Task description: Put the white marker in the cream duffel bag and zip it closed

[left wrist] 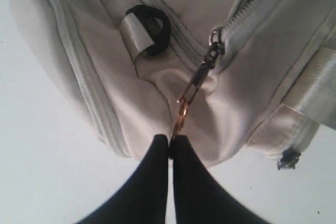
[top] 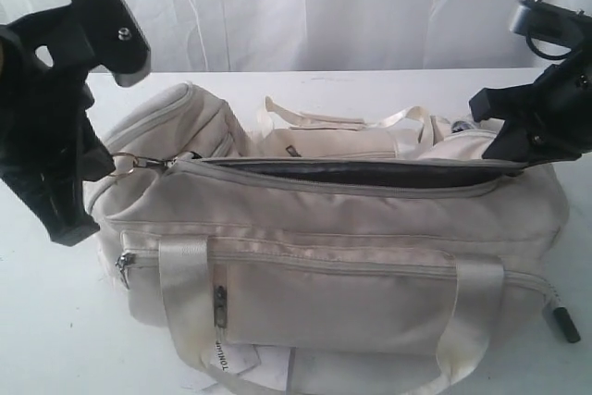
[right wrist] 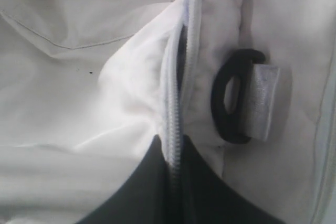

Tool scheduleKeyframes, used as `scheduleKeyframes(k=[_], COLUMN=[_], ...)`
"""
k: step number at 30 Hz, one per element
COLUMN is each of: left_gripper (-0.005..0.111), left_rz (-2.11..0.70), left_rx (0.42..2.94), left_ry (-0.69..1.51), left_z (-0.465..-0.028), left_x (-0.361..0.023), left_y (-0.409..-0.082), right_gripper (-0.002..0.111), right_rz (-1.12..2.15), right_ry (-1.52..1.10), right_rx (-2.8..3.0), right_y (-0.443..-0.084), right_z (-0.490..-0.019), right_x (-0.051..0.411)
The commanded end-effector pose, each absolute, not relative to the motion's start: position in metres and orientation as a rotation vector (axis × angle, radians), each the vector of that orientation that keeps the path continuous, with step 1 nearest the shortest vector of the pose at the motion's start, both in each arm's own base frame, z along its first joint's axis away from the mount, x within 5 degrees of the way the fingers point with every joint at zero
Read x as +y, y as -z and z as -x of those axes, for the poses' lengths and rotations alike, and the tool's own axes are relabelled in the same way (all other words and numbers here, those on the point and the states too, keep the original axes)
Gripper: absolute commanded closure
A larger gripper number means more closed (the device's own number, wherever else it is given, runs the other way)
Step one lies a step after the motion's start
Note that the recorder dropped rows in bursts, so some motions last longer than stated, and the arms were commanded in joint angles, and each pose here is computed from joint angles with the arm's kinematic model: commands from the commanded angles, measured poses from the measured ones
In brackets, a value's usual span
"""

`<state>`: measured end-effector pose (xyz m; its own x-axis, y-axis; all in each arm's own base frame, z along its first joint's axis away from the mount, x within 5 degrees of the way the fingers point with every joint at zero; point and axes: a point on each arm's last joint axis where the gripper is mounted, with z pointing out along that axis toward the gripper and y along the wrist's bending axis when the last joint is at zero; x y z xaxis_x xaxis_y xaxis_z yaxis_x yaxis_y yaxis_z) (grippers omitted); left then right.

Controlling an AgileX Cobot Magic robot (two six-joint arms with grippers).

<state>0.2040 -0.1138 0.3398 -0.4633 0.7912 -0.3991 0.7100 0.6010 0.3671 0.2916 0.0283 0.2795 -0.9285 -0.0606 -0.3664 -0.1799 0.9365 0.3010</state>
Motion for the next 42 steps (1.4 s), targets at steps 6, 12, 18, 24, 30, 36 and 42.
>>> scheduleKeyframes(k=[6,12,18,24,30,36,42], left_gripper=[0.107,0.107,0.107,0.107,0.107,0.107,0.107], left_rz=[-1.18,-1.081,-0.992,-0.94,-1.008,-1.035,-1.031], left_rx=[2.377,2.474,2.474,2.43,2.401,2.336,2.304], left_ry=[-0.44,-0.537,-0.585,-0.42,-0.224,-0.078,-0.037], left_z=[-0.204,-0.209,-0.212,-0.207,-0.203,-0.204,-0.205], left_x=[-0.085,-0.058,-0.044,-0.052,-0.065,-0.076,-0.08], left_y=[-0.327,-0.297,-0.297,-0.302,-0.301,-0.303,-0.305], right_gripper=[0.108,0.108,0.108,0.108,0.089,0.058,0.052], right_rz=[0.246,0.243,0.242,0.255,0.366,0.403,0.718], right_ry=[-0.244,-0.243,-0.246,-0.311,-0.547,-0.659,-0.785], right_rx=[2.721,2.719,2.719,2.7,2.597,2.516,2.301], right_y=[-0.278,-0.279,-0.279,-0.28,-0.287,-0.296,-0.332], right_z=[-0.296,-0.296,-0.296,-0.296,-0.297,-0.295,-0.276], right_x=[0.01,0.01,0.01,0.014,0.031,0.039,0.063])
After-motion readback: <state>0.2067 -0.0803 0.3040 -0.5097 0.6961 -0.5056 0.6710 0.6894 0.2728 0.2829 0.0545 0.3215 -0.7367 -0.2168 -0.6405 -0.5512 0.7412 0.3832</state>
